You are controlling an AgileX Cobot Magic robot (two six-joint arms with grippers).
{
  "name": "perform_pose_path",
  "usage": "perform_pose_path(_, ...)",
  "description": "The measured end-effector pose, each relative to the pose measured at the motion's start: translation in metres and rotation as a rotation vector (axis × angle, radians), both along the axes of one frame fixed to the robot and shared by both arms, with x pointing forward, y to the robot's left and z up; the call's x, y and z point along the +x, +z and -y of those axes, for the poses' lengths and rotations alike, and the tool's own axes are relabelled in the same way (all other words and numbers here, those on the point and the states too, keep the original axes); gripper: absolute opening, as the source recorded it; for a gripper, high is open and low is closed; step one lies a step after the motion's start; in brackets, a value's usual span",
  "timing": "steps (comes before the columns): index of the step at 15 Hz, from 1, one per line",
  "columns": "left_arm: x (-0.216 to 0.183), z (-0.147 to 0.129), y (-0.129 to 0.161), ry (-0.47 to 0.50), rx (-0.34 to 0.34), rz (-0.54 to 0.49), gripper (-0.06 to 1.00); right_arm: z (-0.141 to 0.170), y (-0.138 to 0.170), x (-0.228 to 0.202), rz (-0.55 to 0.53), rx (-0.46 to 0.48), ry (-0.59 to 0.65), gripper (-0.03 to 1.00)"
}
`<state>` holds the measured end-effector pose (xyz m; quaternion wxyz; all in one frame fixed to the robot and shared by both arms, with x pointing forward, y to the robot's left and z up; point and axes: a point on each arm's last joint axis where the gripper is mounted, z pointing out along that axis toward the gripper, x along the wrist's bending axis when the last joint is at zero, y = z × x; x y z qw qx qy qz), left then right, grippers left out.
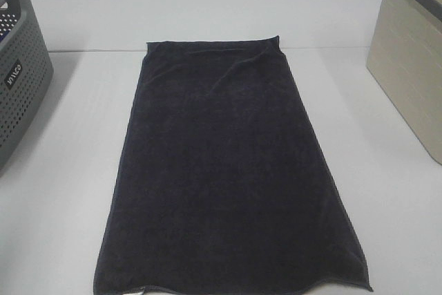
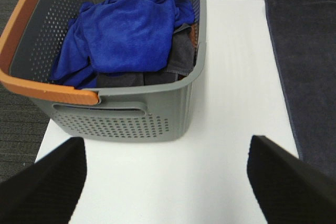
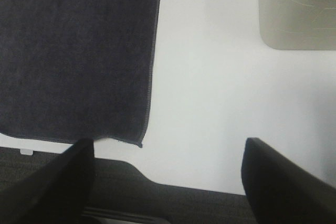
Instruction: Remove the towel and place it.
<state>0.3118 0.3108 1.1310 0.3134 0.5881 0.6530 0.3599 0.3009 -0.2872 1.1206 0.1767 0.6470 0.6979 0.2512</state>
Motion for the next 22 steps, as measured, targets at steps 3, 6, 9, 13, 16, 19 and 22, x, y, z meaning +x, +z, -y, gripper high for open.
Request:
perform_pose_path(3,-0.039,-0.004,-0.013,0.002,0.021,0.044,0.79,0.001,-0.009,-0.033,0.108,0.003,0.0,0.76)
perform_pose_path(6,-0.068,-0.008,-0.024,0.014,0.027,0.106,0.79,0.002,-0.02,-0.057,0.194,-0.014,0.016,0.76)
perform_pose_path(9,-0.092,-0.011,-0.043,0.025,0.022,0.171,0.79,0.003,-0.039,-0.08,0.278,-0.023,0.023,0.76)
perform_pose_path(13,-0.084,0.001,-0.074,-0.082,-0.03,0.098,0.77,0.003,-0.084,-0.076,0.251,-0.027,0.026,0.76)
perform_pose_path(16,-0.082,0.006,-0.076,-0.167,0.003,0.095,0.76,0.003,-0.087,-0.069,0.294,-0.024,0.019,0.76)
perform_pose_path(19,-0.082,0.007,-0.076,-0.178,0.008,0.096,0.76,0.003,-0.091,-0.068,0.28,-0.025,0.018,0.76)
perform_pose_path(22,-0.082,0.007,-0.076,-0.172,-0.003,0.097,0.76,0.003,-0.091,-0.068,0.279,-0.025,0.018,0.76)
